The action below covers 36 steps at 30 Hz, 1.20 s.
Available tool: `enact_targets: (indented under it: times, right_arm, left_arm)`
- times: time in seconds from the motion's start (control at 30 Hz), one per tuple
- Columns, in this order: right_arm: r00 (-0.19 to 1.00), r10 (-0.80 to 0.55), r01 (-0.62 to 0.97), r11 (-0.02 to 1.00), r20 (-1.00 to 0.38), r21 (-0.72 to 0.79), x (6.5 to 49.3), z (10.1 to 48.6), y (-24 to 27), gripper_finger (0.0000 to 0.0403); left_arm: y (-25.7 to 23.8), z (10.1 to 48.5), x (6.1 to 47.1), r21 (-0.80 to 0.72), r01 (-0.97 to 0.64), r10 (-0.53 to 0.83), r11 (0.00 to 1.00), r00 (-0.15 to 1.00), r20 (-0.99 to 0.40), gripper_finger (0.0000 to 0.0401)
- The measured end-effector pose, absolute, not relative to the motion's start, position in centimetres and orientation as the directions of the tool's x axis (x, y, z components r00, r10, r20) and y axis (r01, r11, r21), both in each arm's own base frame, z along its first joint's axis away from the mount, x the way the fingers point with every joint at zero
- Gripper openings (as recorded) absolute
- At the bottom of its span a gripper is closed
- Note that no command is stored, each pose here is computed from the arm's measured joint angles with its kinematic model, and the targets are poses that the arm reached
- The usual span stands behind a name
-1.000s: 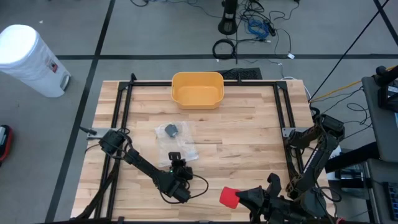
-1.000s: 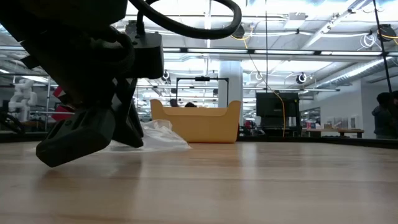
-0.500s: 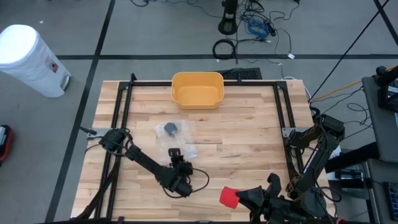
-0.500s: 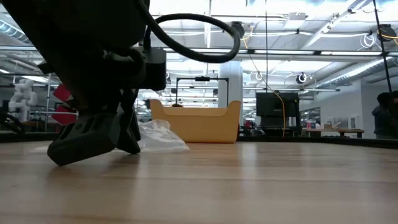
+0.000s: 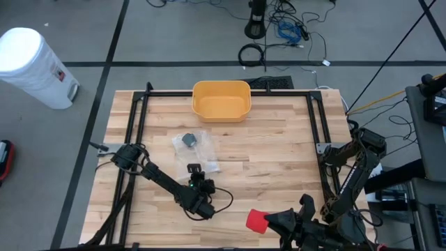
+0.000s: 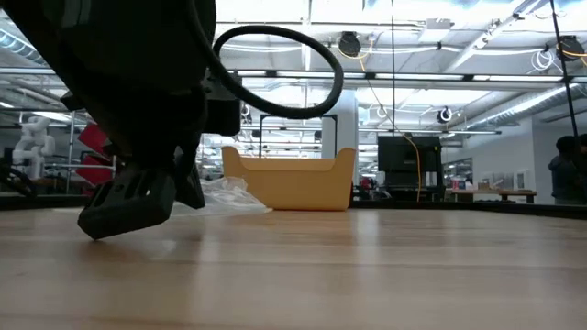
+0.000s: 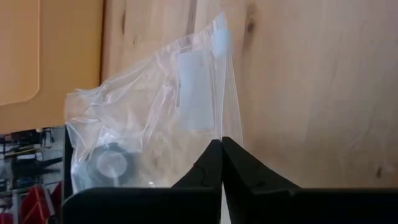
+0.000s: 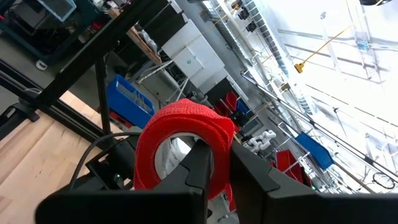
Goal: Roll bandage
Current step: Put the red bandage into the transparent zip bag
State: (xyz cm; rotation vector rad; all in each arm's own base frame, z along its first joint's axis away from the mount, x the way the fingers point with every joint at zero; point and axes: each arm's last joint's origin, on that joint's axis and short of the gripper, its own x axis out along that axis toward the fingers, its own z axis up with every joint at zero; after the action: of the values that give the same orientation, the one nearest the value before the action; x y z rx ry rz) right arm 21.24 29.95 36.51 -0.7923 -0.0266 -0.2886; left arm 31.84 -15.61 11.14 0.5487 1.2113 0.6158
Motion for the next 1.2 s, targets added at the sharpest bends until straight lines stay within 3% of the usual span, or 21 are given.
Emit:
enact_targets:
  times: [0.37, 0.63, 0.9, 1.2]
  right_arm:
    - [0.961, -0.245, 0.264, 0.655, 0.132, -0.708, 21.2, 36.5, 30.0, 0.0039]
    - [0.963, -0.238, 0.259, 0.685, 0.126, -0.681, 21.0, 36.4, 30.2, 0.0039]
    - [0.968, -0.231, 0.240, 0.738, 0.099, -0.631, 20.7, 35.8, 30.6, 0.0039]
    - [0.953, -0.302, 0.234, 0.736, 0.000, -0.635, 24.1, 33.3, 28.6, 0.0039]
  left_arm:
    - [-17.3, 15.0, 32.1, 0.636, -0.164, 0.651, 0.754, 0.321, -0.688, 0.0001]
    - [-19.3, 21.5, 31.6, 0.545, -0.188, 0.559, 0.817, 0.485, -0.672, 0.0001]
    - [-19.2, 26.7, 30.0, 0.540, -0.257, 0.567, 0.802, 0.611, -0.552, 0.0000]
    - [-18.4, 27.9, 29.8, 0.530, -0.302, 0.585, 0.792, 0.625, -0.518, 0.0000]
